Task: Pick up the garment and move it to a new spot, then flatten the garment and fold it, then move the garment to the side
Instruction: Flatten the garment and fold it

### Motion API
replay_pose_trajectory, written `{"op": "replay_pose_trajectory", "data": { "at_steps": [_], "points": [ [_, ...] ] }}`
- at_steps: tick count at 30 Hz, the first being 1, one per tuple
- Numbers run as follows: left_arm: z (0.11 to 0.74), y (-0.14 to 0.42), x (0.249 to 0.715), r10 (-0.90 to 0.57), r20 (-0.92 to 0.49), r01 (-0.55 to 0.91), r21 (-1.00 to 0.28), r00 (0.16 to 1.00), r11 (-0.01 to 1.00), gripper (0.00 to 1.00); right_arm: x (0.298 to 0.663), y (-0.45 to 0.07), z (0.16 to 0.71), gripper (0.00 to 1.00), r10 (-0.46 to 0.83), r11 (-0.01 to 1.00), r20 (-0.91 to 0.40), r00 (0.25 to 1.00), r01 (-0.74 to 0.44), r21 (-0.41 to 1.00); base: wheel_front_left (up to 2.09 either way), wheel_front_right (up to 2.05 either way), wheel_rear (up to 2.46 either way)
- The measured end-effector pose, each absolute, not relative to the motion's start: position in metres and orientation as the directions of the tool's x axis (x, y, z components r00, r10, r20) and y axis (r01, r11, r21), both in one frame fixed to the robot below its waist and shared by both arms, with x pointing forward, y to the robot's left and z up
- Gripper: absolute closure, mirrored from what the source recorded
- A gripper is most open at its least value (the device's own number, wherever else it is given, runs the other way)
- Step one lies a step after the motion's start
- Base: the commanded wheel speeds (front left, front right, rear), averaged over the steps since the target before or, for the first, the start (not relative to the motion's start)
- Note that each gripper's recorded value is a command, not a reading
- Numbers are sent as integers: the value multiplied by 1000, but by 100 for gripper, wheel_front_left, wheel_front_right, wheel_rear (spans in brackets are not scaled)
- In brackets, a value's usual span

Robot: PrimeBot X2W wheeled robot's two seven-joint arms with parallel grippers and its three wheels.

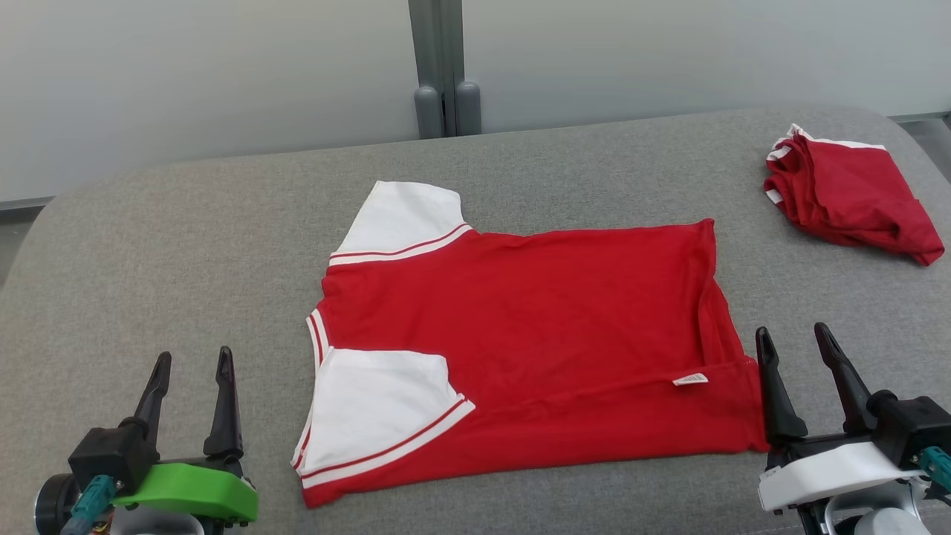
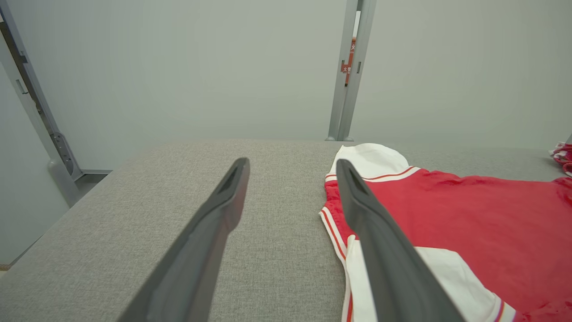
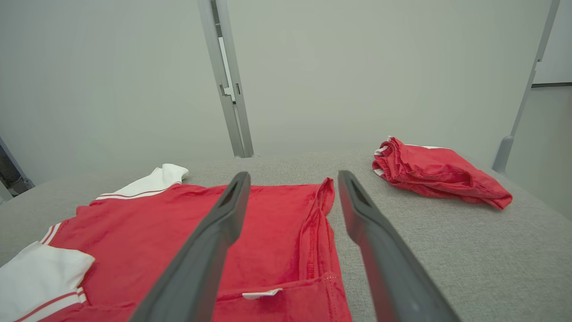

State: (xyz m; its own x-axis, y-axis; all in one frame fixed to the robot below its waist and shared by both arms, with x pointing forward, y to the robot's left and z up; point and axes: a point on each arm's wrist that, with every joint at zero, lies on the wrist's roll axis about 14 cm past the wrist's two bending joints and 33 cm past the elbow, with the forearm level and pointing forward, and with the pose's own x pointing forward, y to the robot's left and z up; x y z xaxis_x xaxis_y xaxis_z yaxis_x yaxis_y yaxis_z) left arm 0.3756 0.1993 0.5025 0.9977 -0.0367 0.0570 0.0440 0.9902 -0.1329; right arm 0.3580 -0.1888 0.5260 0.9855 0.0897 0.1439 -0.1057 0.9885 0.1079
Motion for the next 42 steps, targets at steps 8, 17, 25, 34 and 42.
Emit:
{"op": "replay_pose_trajectory", "data": {
  "at_steps": [8,17,25,34,42],
  "points": [
    [500,200,374,-33,50,39,-135,998,990,0,357,-189,522,0,93,989,131,987,-107,103,0,0,0],
    [497,201,373,-28,41,33,-138,999,990,0,358,-186,518,0,103,989,117,988,-115,96,0,0,0],
    [504,198,399,-94,35,96,-71,995,993,0,384,-176,533,0,156,985,149,976,-165,53,0,0,0],
    [564,170,491,-249,118,244,57,961,968,0,462,-192,547,0,173,984,77,982,-168,-66,0,0,0],
    [555,123,569,-386,6,385,74,922,920,0,523,-208,513,0,152,978,-93,984,-163,-128,0,0,0]
  ]
}}
